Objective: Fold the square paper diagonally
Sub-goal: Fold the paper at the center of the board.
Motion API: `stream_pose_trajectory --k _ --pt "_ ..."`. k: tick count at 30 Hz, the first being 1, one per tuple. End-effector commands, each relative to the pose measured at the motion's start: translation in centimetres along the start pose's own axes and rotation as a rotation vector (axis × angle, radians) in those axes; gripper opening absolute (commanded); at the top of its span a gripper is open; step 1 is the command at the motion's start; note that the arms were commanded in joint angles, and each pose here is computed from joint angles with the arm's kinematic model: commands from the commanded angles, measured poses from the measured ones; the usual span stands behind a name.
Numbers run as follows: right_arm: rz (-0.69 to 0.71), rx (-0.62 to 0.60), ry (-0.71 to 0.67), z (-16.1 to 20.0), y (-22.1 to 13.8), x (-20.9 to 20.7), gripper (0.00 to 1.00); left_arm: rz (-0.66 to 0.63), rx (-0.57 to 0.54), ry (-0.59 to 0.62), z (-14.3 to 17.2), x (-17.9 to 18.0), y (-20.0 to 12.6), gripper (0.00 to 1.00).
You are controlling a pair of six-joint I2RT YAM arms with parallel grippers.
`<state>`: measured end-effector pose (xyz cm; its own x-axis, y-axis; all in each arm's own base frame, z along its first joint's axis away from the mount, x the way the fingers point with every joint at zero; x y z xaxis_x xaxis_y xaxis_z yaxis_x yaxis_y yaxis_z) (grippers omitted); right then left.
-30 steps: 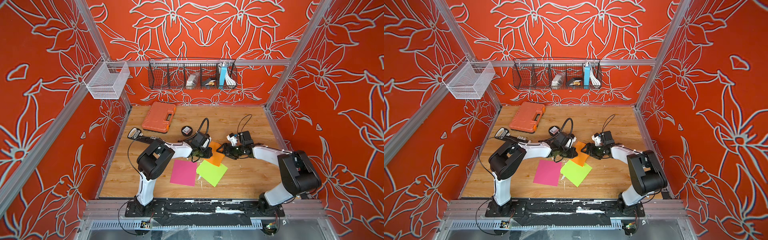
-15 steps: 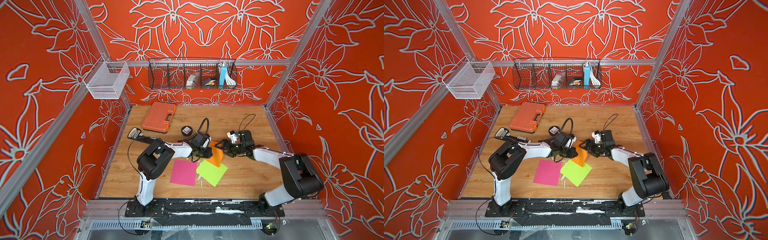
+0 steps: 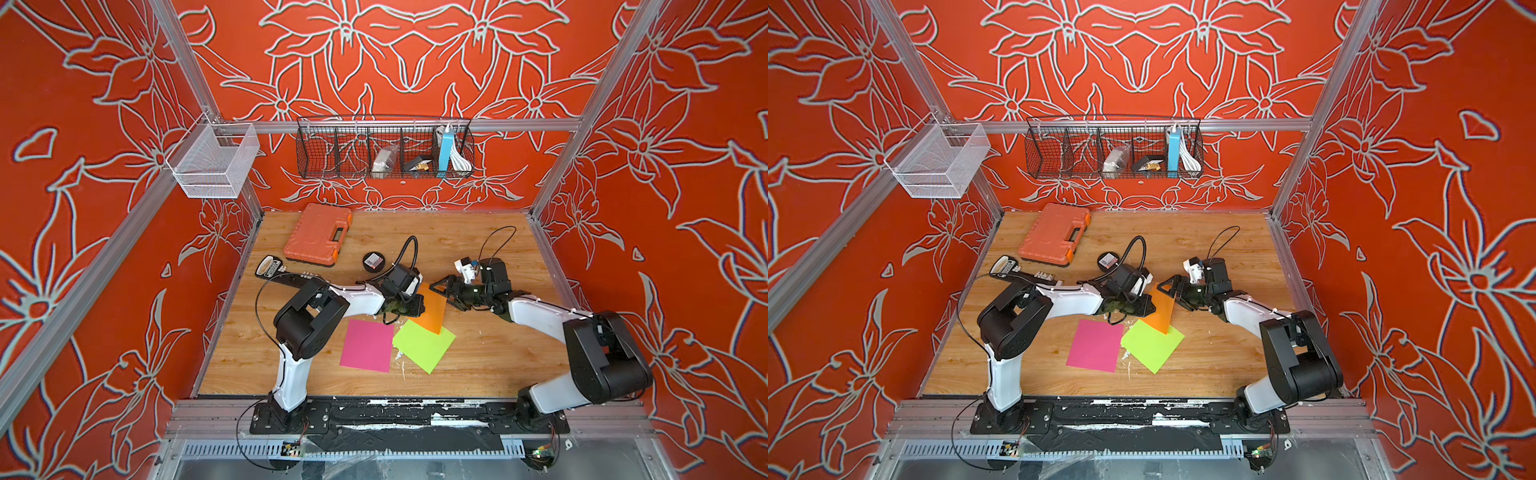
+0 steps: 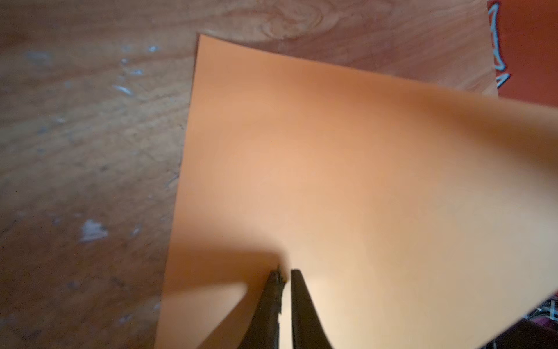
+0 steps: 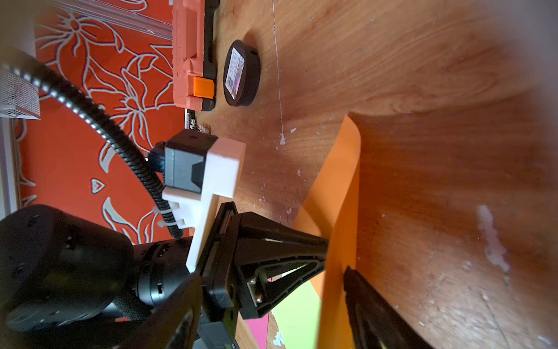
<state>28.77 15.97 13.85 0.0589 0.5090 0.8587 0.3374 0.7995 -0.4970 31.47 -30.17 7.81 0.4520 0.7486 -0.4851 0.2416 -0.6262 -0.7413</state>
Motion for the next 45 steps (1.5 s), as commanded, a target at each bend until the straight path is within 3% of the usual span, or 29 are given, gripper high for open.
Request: stream_pose_trajectory --k 1,10,25,28,32,36,38,43,45 --pt "0.033 -0.010 -0.032 0.2 -0.4 0.1 0.73 -0.064 0.059 -0.022 1.3 1.5 0.7 0.13" --pt "0.247 -0.064 -0.128 -0.4 -1.8 -0.7 0.58 -0.059 0.057 -0.023 1.3 1.5 0.7 0.13" --pt "0.317 -0.076 -0.146 -1.1 -0.4 -2.9 0.35 -0.074 0.043 -0.007 0.9 1.4 0.2 0.12" --pt "0.323 -0.080 -0.144 -1.1 -0.2 -3.3 0.27 -0.074 0.045 -0.007 1.0 1.4 0.2 0.12" --pt "0.362 -0.114 -0.169 -1.1 -0.9 -3.3 0.08 -0.070 0.042 -0.007 0.9 1.3 0.1 0.13" --pt "0.378 -0.143 -0.203 -0.9 -1.7 -3.0 0.00 -0.047 0.037 -0.007 0.8 1.0 -0.3 0.10" --pt "0.380 -0.149 -0.214 -0.7 -2.0 -3.1 0.00 0.037 0.016 0.003 0.7 -0.2 -1.0 0.06" --pt "0.376 -0.140 -0.232 -0.4 -2.0 -3.3 0.00 0.107 -0.084 0.022 0.5 -1.5 -3.6 0.25" --pt "0.387 -0.146 -0.233 -0.3 -2.1 -3.5 0.00 0.096 -0.113 0.025 0.5 -1.6 -4.4 0.28"
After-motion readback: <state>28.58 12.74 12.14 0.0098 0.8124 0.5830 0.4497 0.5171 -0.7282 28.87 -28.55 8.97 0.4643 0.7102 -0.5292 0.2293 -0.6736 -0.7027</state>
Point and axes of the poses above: each gripper's point midway between its finger pads, its own y axis out along the fingers, its own x axis along the line the jaws close on, z = x × y, the point moved 7 cm from there along -y, back along the fingers, and after that the axes turned 7 degrees about y, right-handed, at the moved point
